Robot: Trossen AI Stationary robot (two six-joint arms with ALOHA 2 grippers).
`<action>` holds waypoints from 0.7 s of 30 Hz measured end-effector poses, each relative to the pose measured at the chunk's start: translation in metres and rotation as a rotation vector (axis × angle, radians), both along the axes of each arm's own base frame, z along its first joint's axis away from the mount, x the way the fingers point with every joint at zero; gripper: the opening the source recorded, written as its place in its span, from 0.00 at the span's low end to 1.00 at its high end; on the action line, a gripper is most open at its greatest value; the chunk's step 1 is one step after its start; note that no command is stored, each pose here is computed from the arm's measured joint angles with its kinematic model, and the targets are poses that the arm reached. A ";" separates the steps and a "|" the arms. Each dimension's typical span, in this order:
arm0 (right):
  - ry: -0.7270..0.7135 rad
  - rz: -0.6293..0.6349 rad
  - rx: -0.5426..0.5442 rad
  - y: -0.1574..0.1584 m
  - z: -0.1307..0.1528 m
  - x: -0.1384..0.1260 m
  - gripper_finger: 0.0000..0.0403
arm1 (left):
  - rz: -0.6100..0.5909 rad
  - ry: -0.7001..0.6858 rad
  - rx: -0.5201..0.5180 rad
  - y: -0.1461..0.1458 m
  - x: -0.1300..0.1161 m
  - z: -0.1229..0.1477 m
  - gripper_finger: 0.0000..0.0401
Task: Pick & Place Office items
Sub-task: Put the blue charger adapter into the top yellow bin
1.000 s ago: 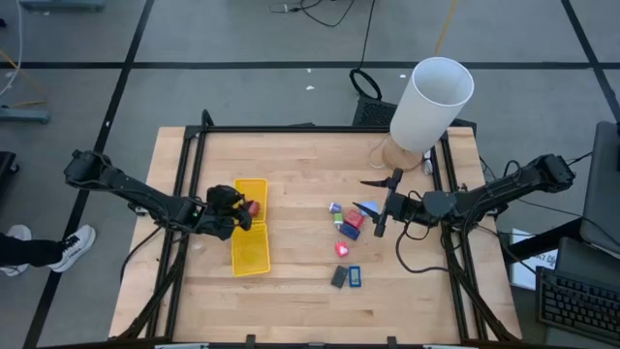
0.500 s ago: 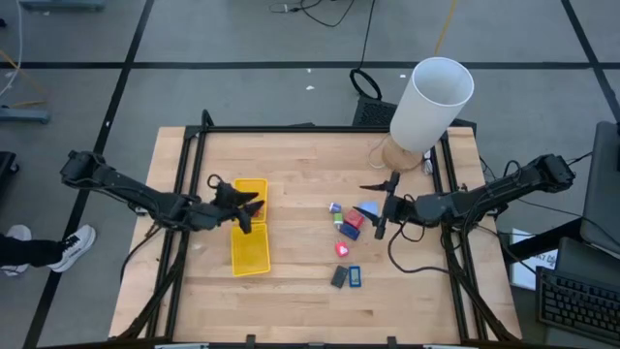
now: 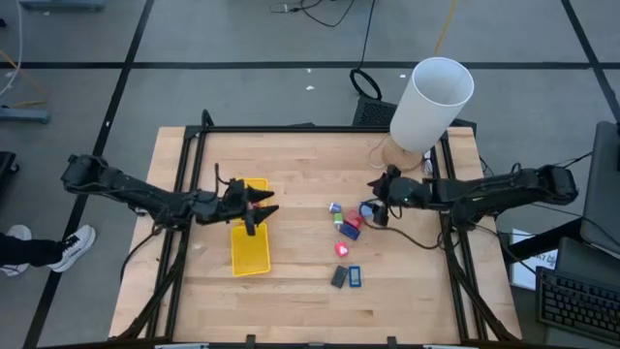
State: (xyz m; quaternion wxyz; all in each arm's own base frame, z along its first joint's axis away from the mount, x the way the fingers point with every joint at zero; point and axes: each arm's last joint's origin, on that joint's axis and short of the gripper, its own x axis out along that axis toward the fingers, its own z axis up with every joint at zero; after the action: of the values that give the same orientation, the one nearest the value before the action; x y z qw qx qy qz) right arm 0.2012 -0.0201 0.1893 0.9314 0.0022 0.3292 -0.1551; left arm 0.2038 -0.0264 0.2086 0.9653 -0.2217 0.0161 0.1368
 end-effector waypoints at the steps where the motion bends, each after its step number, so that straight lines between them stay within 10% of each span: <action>1: 0.030 0.018 -0.002 -0.002 -0.003 0.001 0.72 | 0.009 0.004 0.016 0.002 0.002 -0.001 0.75; 12: 0.242 0.214 -0.011 -0.009 -0.039 0.012 0.71 | -0.097 -0.067 0.260 0.006 0.019 -0.003 0.88; 21: 0.344 0.238 0.086 -0.012 -0.061 0.014 0.70 | -0.103 -0.046 0.248 0.008 0.022 -0.008 0.86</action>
State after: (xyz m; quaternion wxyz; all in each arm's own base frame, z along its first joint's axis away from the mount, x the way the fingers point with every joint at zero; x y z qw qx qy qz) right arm 0.2156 -0.0323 0.1286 0.8723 -0.0235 0.4875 -0.0278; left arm 0.2258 -0.0188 0.2005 0.9912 -0.1027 -0.0118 0.0831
